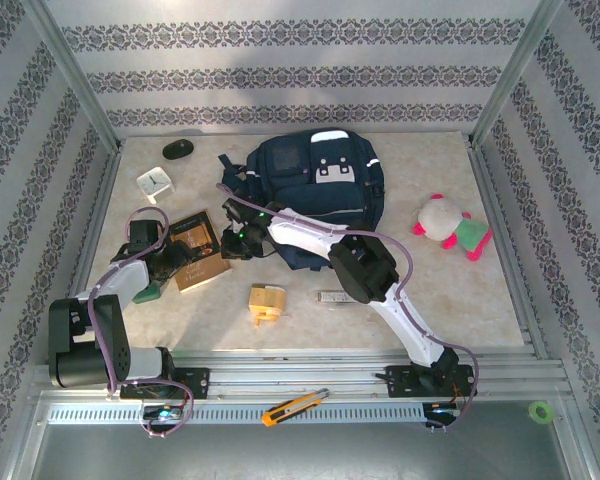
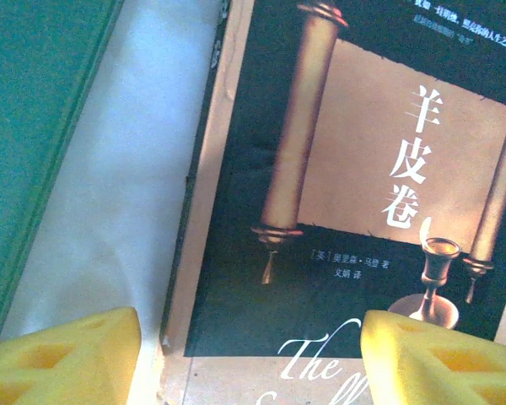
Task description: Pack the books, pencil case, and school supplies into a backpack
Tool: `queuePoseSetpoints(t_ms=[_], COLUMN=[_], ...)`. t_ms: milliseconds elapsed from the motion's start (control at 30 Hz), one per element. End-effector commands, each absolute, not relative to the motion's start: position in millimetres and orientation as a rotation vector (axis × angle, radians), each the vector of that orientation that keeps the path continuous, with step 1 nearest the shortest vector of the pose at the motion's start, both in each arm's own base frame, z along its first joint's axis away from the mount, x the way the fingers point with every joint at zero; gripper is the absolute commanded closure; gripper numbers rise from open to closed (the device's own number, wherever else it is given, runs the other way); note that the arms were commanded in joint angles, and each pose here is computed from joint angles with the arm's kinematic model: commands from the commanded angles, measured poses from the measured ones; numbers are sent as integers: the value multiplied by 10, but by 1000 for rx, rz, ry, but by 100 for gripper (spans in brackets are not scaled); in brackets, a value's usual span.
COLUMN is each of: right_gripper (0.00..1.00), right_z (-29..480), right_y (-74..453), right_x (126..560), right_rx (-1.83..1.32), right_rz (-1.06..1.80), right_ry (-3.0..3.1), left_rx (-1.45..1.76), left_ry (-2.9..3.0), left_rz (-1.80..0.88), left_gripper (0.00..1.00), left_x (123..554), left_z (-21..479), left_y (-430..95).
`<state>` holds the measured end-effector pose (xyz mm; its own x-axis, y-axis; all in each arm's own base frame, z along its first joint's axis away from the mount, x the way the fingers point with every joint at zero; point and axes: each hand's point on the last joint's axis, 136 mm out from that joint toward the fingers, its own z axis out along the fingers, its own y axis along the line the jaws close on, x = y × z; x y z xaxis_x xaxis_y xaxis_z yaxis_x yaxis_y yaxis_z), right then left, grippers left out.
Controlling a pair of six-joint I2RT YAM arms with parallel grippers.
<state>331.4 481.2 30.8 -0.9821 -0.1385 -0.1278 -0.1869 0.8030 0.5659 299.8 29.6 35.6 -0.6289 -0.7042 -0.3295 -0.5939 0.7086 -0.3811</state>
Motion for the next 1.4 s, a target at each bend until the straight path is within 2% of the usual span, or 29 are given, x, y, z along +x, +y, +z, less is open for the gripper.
queuePoseSetpoints(t_ms=[0, 400, 867, 1200, 1267, 1367], right_gripper=[81, 82, 86, 86, 86, 86], right_z=[173, 127, 83, 90, 85, 104], right_y=[4792, 4819, 4827, 4827, 4821, 4812], right_x=[3210, 3183, 3164, 3158, 3161, 3173], right_rx=[-285, -288, -287, -286, -281, -281], right_rz=[881, 905, 925, 929, 927, 923], right_ry=[2960, 2983, 3003, 3003, 3005, 2998], left_rx=[-1083, -1014, -780, -778, -781, -796], left_ry=[2567, 2530, 2260, 2245, 2250, 2280], left_rz=[-231, -576, -839, -873, -863, -778], left_gripper=[31, 40, 41, 45, 50, 64], left_x=[2642, 2919, 3270, 3286, 3290, 3259], left_z=[160, 134, 1187, 1157, 1146, 1098], left_y=[348, -73, -399, -452, -448, -361])
